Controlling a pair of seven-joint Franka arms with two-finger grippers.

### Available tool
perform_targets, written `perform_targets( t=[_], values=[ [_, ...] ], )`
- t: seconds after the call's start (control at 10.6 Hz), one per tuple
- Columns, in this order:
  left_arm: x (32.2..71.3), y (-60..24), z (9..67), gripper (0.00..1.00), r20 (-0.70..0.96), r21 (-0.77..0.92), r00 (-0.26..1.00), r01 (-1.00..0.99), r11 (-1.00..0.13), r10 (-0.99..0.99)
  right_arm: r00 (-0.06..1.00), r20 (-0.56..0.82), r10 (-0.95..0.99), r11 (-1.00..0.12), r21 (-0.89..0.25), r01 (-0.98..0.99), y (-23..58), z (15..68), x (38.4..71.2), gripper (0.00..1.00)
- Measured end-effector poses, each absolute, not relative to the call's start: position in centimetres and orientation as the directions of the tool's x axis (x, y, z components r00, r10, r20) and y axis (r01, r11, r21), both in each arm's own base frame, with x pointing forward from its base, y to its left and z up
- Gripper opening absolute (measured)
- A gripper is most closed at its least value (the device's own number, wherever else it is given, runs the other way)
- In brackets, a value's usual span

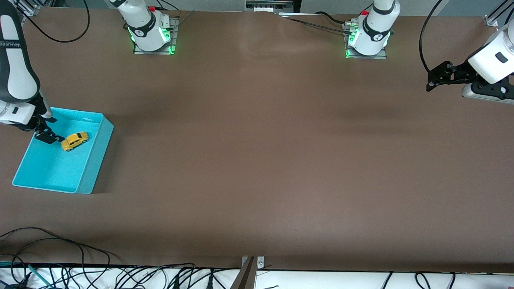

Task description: Wind up and store yellow beetle car

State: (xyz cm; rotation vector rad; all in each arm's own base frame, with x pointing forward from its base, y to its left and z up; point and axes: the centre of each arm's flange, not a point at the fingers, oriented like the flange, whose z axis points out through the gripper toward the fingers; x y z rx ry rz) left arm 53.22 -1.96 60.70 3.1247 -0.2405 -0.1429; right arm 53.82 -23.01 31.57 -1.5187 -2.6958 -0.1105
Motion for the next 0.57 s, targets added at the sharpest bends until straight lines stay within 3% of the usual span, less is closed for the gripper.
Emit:
perform_targets(
  t=[0.57],
  values=[
    [53.2, -1.9, 60.7, 1.0, -0.091, 0.011, 0.984, -0.152, -0.988, -0.152, -0.204, 0.086, 0.975, 0.202, 0.031, 0.979, -15.3, 38.8, 54.9, 1.0]
  ],
)
